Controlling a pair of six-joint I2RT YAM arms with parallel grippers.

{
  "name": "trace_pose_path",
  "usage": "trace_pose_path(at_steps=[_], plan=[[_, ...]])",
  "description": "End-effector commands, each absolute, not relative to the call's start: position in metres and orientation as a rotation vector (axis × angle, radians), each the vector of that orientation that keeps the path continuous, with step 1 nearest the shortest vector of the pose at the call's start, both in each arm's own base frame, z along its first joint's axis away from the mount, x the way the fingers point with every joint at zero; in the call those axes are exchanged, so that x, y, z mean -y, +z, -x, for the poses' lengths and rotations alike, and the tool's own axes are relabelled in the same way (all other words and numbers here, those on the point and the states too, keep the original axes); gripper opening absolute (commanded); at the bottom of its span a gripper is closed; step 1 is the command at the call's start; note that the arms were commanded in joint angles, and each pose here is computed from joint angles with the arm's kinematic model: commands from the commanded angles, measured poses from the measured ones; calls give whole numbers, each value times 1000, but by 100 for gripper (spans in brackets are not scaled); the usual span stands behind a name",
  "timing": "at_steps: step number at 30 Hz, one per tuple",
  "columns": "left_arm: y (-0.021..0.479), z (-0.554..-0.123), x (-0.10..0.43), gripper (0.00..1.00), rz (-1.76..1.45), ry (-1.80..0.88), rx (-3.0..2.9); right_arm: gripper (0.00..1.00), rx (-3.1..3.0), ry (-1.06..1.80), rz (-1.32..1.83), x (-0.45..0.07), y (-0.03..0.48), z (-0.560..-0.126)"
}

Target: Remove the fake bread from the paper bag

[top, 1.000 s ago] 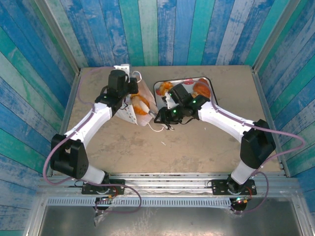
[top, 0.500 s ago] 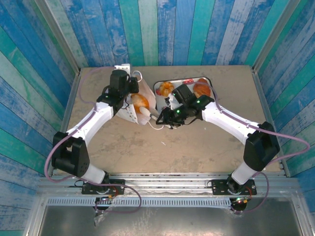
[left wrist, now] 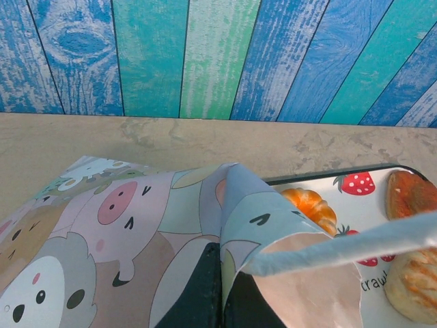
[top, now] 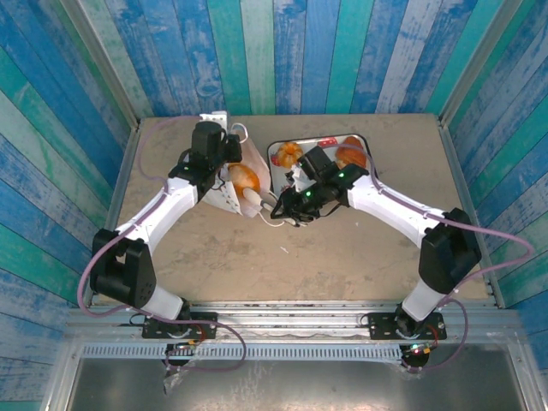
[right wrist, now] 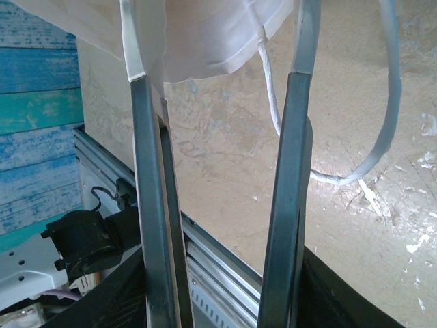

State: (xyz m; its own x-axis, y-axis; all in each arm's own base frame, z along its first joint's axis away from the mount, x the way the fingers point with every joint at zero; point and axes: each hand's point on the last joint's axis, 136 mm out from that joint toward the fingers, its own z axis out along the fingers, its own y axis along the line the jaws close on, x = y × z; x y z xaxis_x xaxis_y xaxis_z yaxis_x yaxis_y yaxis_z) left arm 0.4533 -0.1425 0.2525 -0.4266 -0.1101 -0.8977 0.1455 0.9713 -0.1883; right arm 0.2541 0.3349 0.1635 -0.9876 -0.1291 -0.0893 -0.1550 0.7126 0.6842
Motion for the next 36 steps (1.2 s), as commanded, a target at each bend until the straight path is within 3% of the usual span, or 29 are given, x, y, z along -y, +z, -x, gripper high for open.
trace_pose_path(at_steps=[1, 36], plan=[[259, -461, 146, 0, -34, -280, -1954, 48, -2860, 1210, 234, -341, 170, -262], [265, -457, 152, 0, -79, -307, -1942, 51, -2702, 1412, 234, -376, 170, -304]])
